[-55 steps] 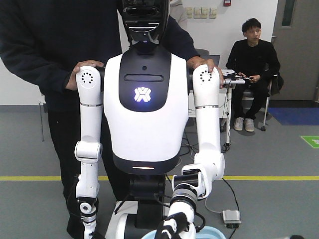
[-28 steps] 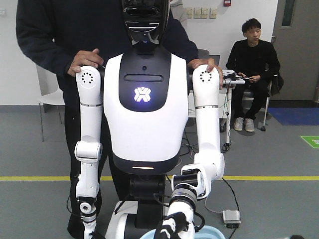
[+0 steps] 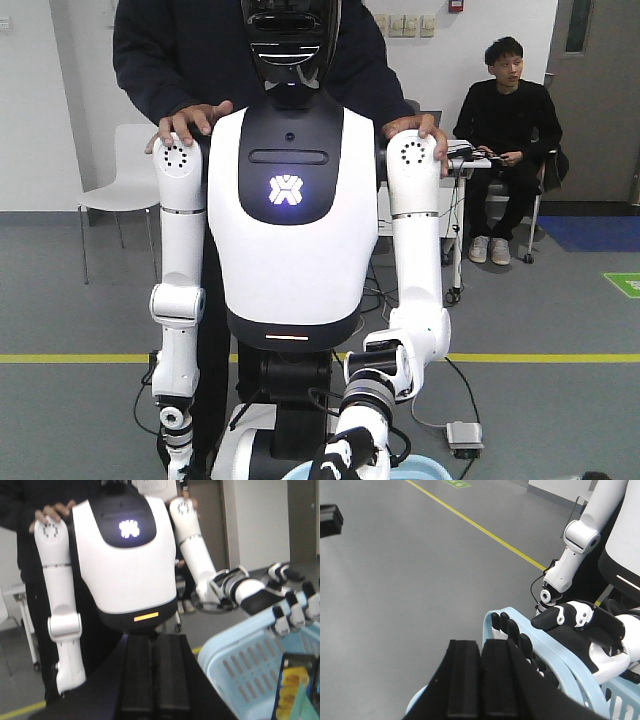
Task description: Pick snacks and fruit into basket
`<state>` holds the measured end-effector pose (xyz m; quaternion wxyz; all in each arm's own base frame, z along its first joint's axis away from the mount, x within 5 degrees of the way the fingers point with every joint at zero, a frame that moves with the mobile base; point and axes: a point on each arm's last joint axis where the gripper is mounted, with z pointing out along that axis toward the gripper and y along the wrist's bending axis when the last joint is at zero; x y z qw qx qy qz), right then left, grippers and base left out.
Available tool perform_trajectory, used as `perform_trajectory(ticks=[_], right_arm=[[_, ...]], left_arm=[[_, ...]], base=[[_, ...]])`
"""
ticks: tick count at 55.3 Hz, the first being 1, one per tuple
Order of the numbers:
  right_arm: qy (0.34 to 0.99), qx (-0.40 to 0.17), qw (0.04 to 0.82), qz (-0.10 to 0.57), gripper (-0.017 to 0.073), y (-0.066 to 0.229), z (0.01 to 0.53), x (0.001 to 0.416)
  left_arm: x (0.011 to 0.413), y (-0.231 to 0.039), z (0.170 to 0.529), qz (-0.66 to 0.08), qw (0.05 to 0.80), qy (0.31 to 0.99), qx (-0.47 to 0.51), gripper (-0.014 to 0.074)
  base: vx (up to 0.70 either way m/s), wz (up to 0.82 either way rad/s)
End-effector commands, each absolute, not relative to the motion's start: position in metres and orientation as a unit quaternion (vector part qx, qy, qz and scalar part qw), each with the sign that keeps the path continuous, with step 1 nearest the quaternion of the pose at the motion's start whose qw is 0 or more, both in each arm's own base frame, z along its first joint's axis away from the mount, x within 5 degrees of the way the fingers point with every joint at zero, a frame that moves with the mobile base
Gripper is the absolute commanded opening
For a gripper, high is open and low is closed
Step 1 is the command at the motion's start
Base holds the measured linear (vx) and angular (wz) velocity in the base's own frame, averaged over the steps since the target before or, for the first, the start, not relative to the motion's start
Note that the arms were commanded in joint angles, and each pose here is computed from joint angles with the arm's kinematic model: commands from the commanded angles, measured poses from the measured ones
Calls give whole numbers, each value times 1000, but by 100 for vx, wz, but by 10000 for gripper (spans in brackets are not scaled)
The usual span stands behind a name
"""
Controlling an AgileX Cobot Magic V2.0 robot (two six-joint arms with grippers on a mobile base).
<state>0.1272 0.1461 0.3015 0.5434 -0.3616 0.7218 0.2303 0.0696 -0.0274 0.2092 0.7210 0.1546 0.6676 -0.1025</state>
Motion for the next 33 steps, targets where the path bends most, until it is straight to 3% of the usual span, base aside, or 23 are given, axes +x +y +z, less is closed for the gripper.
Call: perform_trajectory(ticks=[1, 15, 33], right_arm=[[692, -345, 591, 233, -8, 145, 321, 130], [692, -345, 590, 233, -8, 145, 320, 130], [693, -346, 588, 233, -8, 145, 320, 130]], left_arm=[[68, -26, 201, -99, 704, 688, 149, -8], [54, -11, 203, -46, 740, 665, 91, -8], [56, -7, 195, -22, 708, 702, 74, -8]], base=[[0, 0], [0, 0], [0, 0]])
